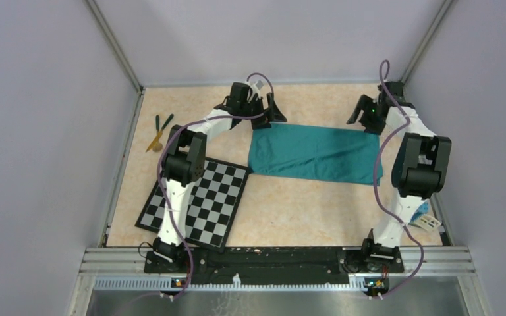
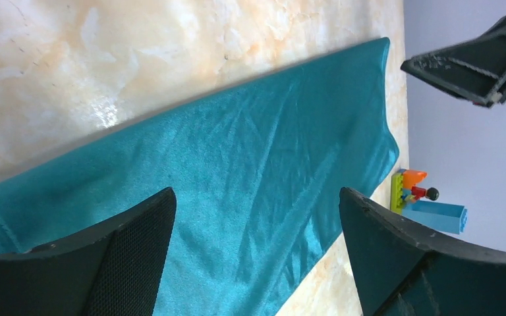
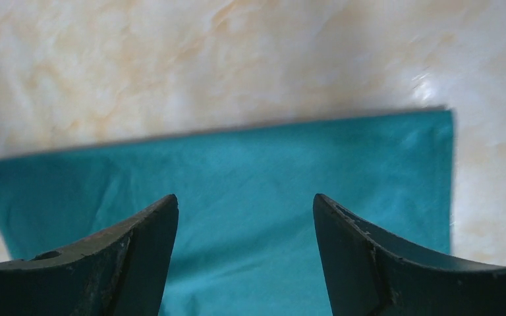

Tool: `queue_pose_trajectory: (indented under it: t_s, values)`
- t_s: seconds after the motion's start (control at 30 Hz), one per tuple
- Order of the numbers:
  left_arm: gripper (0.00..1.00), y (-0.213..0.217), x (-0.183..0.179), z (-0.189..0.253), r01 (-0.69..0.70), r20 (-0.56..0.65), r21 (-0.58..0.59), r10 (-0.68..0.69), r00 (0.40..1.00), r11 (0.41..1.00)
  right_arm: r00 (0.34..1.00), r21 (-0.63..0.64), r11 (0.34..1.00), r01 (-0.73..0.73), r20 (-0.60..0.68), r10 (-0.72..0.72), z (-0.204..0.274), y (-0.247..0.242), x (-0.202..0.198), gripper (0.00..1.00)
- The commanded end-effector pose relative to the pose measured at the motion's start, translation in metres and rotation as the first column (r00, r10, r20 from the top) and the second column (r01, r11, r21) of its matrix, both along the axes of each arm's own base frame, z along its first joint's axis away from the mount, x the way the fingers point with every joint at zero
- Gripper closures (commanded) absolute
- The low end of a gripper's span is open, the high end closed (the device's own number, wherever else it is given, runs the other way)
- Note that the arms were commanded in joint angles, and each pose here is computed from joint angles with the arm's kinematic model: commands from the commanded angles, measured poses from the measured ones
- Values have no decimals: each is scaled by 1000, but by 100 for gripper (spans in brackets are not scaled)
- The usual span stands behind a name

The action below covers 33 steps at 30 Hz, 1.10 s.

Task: Fold the napkin into a case and place the utensils inside
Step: Smooth out the rectangle-folded napkin at the center of the board.

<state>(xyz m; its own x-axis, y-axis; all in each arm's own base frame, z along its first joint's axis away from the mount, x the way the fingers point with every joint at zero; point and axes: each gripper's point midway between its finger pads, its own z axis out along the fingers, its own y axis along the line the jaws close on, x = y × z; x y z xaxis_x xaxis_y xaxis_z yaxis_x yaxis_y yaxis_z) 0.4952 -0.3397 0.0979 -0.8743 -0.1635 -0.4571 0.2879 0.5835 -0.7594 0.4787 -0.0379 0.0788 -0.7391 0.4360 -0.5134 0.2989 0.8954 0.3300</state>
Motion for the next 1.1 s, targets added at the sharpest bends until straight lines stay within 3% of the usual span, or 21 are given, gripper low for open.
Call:
queue_pose_trajectory:
  t_s: [0.0,0.2,0.5,0.63,0.8,1.07]
  values:
    - [4,-7,-18,21,44,5,-29,-44,999,999,1000,69,998,7,-1,-7,23,20,-34,26]
    - [1,-7,-23,-22,27,-69,11,-26,997,1000,993,194,975,111,-63,-101,-8,10,-80,26]
    - [1,1,-65,-69,-59,-235,122,86,968,991,937,-37,959,283,-204,-284,-48,-61,-124,26]
    - [1,-6,-81,-64,-60,-216,137,89,972,989,946,-91,957,276,-151,-287,-20,-71,-113,27]
    - [1,-11,-72,-42,-53,-177,125,75,981,991,961,-178,959,222,-125,-245,16,-53,-117,26]
    - [1,-9,-71,-54,-48,-185,144,75,980,988,926,-195,935,297,-182,-332,-4,-83,-140,25]
